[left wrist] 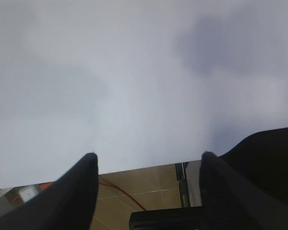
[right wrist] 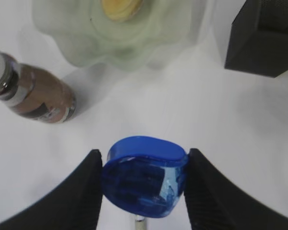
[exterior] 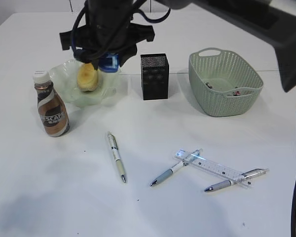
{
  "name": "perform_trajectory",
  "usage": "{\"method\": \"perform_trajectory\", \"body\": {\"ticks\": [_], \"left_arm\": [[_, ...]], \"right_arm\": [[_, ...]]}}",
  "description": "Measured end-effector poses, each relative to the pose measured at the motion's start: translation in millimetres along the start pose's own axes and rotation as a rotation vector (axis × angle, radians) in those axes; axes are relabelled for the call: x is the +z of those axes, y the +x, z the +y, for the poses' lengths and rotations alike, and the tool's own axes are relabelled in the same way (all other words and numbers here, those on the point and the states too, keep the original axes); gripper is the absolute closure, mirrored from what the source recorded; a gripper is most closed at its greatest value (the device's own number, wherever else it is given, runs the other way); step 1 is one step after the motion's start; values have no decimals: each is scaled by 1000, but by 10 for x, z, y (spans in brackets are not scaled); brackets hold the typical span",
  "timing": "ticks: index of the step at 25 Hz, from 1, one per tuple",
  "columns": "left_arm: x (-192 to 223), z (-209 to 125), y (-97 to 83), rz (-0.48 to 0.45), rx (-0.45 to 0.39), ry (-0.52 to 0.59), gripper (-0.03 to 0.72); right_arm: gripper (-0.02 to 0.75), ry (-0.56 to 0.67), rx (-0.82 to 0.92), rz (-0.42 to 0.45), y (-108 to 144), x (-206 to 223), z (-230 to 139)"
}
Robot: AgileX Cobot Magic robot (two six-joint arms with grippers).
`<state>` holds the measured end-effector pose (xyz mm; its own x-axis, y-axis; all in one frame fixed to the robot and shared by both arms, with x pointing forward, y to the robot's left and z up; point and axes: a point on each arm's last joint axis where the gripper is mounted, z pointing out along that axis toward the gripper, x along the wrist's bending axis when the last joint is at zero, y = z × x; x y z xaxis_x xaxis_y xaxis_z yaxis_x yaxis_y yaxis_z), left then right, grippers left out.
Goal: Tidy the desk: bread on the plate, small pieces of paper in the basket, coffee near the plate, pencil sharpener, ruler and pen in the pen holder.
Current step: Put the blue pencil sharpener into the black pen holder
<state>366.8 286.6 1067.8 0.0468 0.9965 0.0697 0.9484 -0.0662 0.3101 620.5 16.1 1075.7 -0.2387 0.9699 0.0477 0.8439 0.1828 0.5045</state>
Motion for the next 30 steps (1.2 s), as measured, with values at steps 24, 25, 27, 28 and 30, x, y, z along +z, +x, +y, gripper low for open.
{"method": "perform_trajectory", "body": {"ticks": [24,25,27,28,30], "left_arm": [[0,-6,-38,-42,-15,7,222],[0,-6,-38,-42,-15,7,222],[0,-6,-38,-42,-15,7,222],[0,-6,-38,-42,-15,7,222],[0,-6,-38,-42,-15,7,222]], "right_arm": [[352,-201,108,-176,-1082,-73,561],[352,-201,108,-176,-1082,-73,561],[352,-227,139,-151,-1197,-63,616],[352,-235,152,-137,-1234,-47,635],[352,-244,157,-126,-1245,-28,648]]}}
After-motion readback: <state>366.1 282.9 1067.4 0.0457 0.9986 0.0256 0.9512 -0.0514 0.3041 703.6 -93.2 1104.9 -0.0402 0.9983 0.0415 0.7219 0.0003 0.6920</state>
